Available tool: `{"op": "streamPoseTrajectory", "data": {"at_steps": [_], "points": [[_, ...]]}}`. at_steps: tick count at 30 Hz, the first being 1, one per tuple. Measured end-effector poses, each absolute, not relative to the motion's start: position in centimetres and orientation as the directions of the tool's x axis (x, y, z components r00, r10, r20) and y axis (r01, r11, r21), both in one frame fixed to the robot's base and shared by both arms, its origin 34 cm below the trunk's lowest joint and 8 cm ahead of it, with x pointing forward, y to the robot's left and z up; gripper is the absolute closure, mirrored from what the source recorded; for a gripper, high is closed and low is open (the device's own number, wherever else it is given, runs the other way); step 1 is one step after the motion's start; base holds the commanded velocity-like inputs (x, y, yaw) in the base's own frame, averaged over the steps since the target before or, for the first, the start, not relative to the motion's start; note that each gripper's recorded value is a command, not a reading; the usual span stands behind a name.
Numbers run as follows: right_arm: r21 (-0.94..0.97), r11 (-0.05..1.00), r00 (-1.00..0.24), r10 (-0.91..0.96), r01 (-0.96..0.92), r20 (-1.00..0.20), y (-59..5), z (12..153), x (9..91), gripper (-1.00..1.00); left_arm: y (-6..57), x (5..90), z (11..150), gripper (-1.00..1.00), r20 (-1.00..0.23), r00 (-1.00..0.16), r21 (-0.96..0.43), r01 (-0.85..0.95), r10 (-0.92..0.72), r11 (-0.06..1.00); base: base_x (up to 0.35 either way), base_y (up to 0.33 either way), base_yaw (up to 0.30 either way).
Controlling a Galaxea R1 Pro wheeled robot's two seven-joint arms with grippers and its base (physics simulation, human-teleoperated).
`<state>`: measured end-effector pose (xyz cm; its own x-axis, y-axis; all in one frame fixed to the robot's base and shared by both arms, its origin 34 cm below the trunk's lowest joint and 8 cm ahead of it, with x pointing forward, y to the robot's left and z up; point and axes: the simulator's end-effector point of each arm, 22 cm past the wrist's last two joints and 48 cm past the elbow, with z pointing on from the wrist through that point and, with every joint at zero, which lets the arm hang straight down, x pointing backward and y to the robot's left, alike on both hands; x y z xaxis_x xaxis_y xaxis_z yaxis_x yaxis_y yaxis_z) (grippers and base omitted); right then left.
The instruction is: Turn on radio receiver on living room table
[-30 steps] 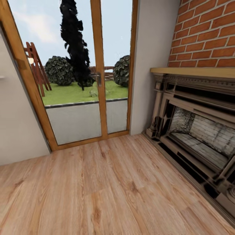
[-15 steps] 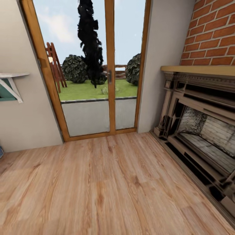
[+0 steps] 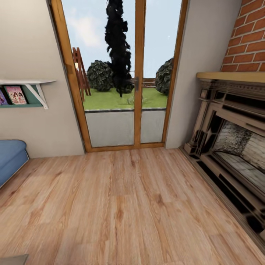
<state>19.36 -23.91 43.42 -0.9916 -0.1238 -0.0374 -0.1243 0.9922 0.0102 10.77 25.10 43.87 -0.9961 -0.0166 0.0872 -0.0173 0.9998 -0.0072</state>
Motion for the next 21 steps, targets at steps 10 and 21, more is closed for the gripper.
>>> {"op": "streamPoseTrajectory", "data": {"at_steps": [10, 21], "points": [[0.010, 0.992, -0.992, -0.124, -0.124, -0.029, -23.94, 43.38, 19.02, -1.00, 25.10, 10.41, 43.91, -1.00, 0.096, -0.995, -0.007, -0.017, -0.017, 1.000, -0.002, -0.001, 0.239], [0.011, 0.992, -0.992, -0.124, -0.124, -0.019, -23.94, 43.33, 18.66, -1.00, 25.10, 10.05, 43.94, -1.00, 0.106, -0.994, -0.007, -0.017, -0.017, 1.000, 0.000, 0.000, 0.239]]}}
